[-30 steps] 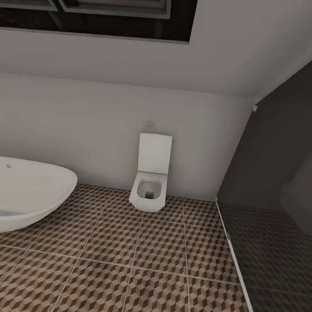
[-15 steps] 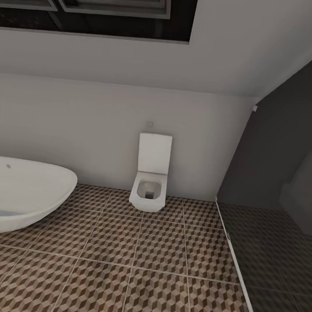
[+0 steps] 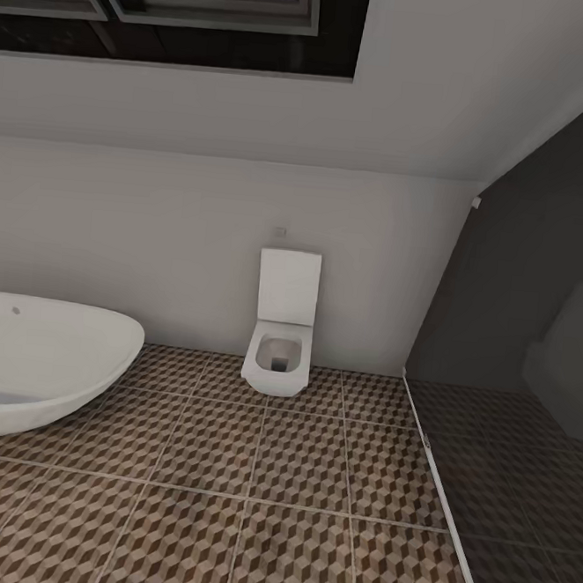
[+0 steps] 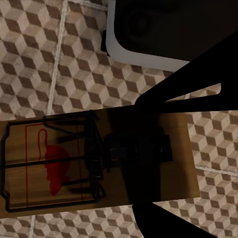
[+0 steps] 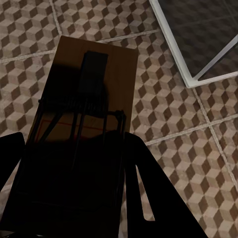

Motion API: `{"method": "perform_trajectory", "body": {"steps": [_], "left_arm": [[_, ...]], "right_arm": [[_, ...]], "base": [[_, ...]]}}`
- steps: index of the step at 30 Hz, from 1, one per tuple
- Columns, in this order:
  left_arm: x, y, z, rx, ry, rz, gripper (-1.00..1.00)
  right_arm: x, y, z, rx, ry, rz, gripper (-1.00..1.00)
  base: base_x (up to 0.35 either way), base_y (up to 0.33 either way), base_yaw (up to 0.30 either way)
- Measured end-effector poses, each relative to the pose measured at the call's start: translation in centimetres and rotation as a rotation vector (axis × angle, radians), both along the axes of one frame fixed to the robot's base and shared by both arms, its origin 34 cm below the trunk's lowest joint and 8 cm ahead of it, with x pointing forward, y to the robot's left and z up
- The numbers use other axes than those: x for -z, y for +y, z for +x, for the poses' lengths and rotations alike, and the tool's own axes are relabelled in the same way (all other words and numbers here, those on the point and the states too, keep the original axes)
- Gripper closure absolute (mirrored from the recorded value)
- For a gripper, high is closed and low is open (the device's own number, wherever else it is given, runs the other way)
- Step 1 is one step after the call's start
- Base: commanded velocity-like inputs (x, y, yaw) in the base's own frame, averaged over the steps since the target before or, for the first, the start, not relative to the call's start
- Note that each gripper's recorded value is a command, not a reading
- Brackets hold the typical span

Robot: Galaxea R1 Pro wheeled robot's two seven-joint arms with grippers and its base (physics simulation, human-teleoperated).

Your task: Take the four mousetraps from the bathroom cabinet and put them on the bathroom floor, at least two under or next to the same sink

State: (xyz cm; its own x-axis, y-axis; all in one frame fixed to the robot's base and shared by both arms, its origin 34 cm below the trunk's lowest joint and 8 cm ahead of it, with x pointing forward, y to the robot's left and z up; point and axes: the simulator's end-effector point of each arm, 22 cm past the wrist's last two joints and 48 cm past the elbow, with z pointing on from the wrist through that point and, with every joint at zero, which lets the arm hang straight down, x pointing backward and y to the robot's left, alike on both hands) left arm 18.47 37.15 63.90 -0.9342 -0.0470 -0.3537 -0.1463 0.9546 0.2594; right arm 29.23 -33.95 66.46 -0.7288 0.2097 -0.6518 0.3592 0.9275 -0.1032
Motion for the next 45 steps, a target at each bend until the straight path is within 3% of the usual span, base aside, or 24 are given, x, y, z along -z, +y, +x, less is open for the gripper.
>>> {"method": "perform_trajectory", "body": {"steps": [45], "left_arm": [[0.00,0.00,0.00,0.000,0.000,0.000,1.00]], "right_arm": [[0.00,-0.01,0.00,0.000,0.000,0.000,1.00]], "base": [[0.000,0.000,0.000]]}}
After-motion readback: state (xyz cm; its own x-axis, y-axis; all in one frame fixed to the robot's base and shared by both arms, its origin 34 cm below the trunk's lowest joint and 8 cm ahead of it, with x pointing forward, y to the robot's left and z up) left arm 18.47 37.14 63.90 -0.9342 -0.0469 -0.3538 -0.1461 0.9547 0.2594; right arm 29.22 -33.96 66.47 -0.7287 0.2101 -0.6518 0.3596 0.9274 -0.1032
